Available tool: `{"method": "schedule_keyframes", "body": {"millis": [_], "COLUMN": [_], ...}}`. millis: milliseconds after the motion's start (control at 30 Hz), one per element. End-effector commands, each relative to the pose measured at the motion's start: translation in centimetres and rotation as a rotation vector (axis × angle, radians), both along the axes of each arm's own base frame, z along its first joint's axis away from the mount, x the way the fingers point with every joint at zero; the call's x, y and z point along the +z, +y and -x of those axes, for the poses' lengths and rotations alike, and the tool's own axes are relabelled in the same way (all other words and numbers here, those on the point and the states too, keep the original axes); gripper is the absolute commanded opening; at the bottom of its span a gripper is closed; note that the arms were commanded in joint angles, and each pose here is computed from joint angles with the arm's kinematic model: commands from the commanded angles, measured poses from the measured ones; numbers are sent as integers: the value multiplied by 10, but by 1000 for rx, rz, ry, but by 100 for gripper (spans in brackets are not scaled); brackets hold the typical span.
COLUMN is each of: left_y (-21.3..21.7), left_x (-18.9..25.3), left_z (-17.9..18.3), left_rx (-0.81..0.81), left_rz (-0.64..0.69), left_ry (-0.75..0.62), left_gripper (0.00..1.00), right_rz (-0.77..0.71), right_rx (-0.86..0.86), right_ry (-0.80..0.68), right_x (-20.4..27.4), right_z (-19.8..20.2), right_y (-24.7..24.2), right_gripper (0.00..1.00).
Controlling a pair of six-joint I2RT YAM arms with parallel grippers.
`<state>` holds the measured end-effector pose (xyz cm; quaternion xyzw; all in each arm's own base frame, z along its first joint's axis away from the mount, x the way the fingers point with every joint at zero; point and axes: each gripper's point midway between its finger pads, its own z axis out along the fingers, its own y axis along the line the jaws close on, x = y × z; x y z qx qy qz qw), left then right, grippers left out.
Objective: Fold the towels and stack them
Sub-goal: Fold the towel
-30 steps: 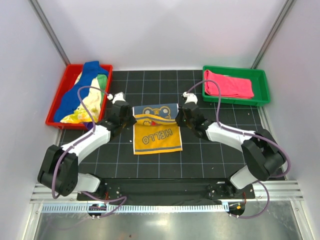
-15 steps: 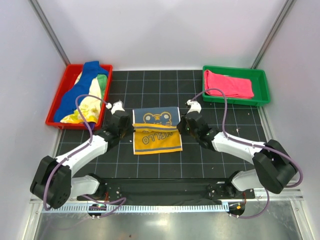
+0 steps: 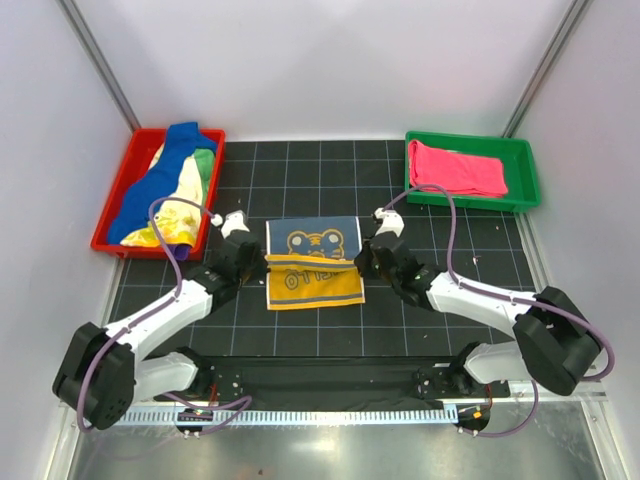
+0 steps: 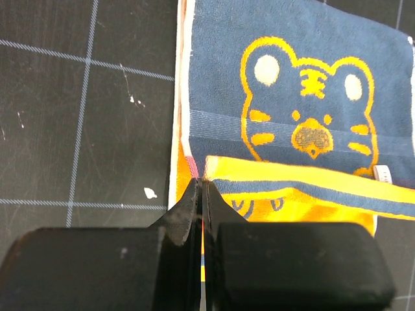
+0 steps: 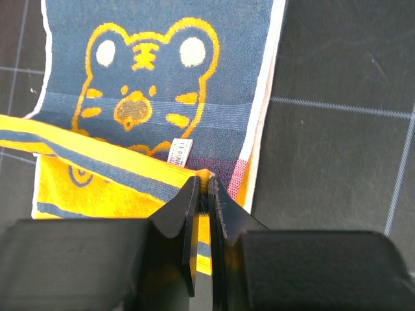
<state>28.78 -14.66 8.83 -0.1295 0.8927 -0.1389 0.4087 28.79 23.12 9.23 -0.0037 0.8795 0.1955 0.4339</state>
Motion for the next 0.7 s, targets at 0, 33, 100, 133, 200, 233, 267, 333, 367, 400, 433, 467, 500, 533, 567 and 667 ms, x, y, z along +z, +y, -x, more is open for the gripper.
{"method": "schedule_keyframes", "body": {"millis": [0,33,100,133,200,233,267,333,367,400,433,467,500,533,567,667], "left_y": [1,1,2,3,6,6,6,8,9,9,9,9,9,8,9,10], "left_x": [11,11,11,10,12,12,13,14,14,15,15,14,13,12,11,13], "left_z": [1,3,5,7,8,10,10,12,13,13,14,15,16,17,18,19], "left_rx": [16,11,12,14,20,20,21,24,24,26,22,19,17,14,15,24], "left_rz": [13,12,11,4,4,5,8,5,1,4,4,5,3,5,4,8], "left_ry": [-41,-40,-42,-34,-41,-40,-42,-44,-44,-48,-49,-43,-36,-30,-26,-34], "left_gripper": [0,0,0,0,0,0,0,0,0,0,0,0,0,0,0,0], "right_rz": [-21,-17,-11,-10,-14,-8,-8,-10,-6,-9,-15,-11,-12,-13,-11,-11], "right_rx": [-45,-43,-44,-42,-43,-43,-45,-51,-54,-52,-51,-50,-49,-46,-44,-52], "right_ry": [-45,-42,-34,-36,-37,-36,-40,-48,-50,-55,-62,-58,-58,-57,-58,-62], "right_x": [12,11,8,8,8,7,9,13,13,15,19,18,18,19,19,20], "right_z": [-1,0,2,3,6,8,8,10,11,11,12,13,14,15,16,17], "right_y": [-5,-5,-6,-5,-5,-5,-5,-6,-7,-7,-7,-7,-7,-6,-5,-7], "right_gripper": [1,1,1,1,1,1,1,1,1,1,1,1,1,1,1,1]}}
